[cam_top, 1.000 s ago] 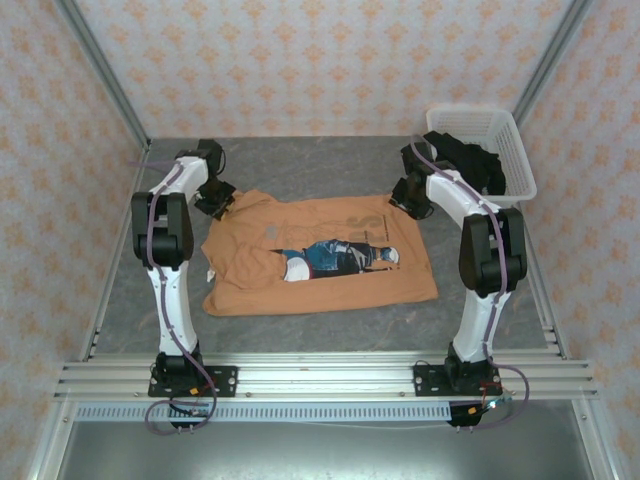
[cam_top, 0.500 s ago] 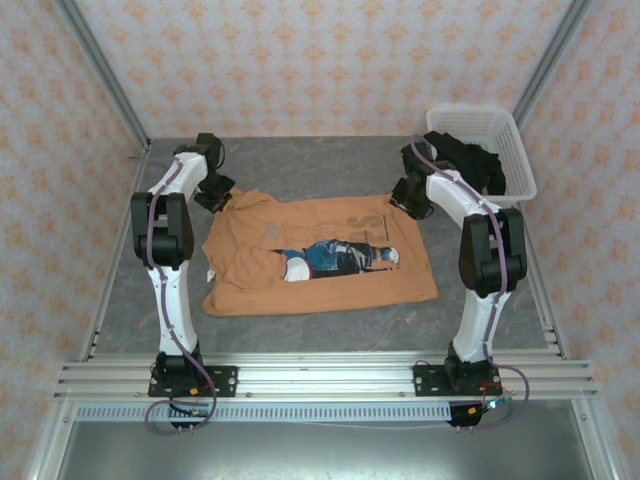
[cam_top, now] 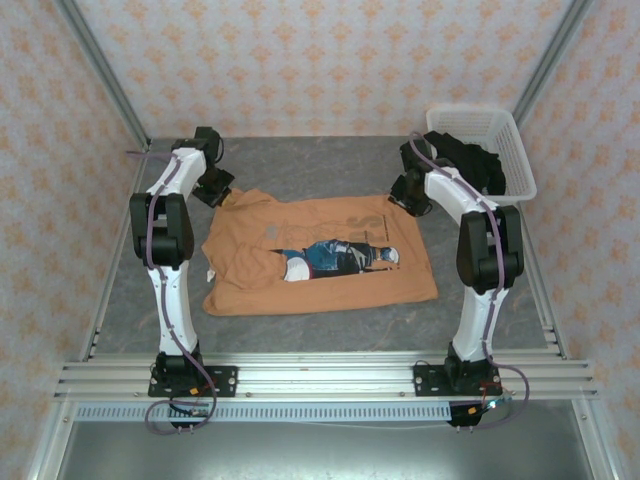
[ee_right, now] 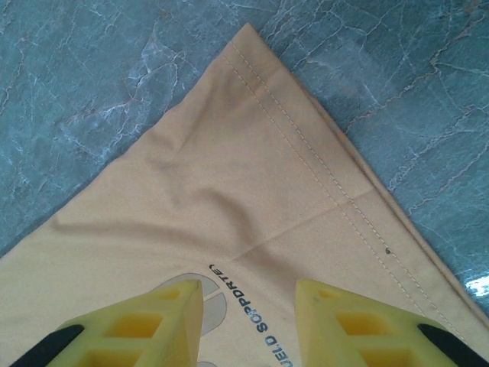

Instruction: Fold and stack the t-shirts

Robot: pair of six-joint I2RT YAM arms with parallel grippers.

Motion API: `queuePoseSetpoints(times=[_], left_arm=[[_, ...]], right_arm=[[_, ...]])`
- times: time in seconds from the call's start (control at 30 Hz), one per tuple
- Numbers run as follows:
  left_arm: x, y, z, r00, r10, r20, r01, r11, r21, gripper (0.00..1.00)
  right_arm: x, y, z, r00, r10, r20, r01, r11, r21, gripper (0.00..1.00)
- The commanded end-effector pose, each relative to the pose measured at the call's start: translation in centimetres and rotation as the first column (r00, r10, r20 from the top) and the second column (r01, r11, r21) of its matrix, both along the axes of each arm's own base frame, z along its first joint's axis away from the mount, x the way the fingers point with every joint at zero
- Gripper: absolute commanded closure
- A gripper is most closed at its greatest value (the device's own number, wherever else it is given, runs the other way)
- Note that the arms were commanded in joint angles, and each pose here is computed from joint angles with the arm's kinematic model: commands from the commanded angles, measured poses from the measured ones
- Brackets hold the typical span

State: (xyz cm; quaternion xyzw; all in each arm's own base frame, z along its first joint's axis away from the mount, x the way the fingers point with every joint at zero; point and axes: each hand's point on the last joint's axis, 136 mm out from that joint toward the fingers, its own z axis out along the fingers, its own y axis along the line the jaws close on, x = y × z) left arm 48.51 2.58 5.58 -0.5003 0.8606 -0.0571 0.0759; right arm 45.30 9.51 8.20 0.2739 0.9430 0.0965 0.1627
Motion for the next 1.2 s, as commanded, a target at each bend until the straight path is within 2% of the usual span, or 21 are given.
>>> queuePoseSetpoints(times=[0.0,0.2,0.53,0.93,1.1,1.17], left_arm=[[-0.7,-0.2,0.0,0.999,-0.016,-0.032,0.017,1.0,0.007,1.0],[-0.5,-0.3,2.1,0.999,-0.025,0.022,0.025,0.999,0.02,1.0],[0.0,-0.8,3.0,0.998,-0.036,0.05,0.037,0.999,-0.005,1.0],[0.2,-1.0,3.4,0.997,-0.053,0.053,0.054,0.998,-0.014,1.0],[0.4,-1.1,3.6,0.997,-0.058,0.06,0.06,0.998,-0.018,1.0],[0.6,-1.1,3.7,0.996,-0.063,0.064,0.064,0.998,-0.018,1.0]], right_arm=[[0.6,-0.3,0.4,1.0,-0.018,0.002,0.018,1.0,-0.009,0.63],[3.0,-0.6,0.5,0.999,-0.038,0.013,0.039,0.998,-0.055,0.59],[6.5,-4.0,-1.6,0.995,-0.099,-0.03,0.084,0.942,-0.324,0.6],[8.1,-4.0,-5.8,0.991,-0.091,-0.094,0.053,0.937,-0.346,0.6],[7.9,-4.7,-7.0,0.988,-0.114,-0.106,0.074,0.943,-0.325,0.72],[8.1,-4.8,-6.9,0.988,-0.111,-0.104,0.073,0.947,-0.312,0.79]])
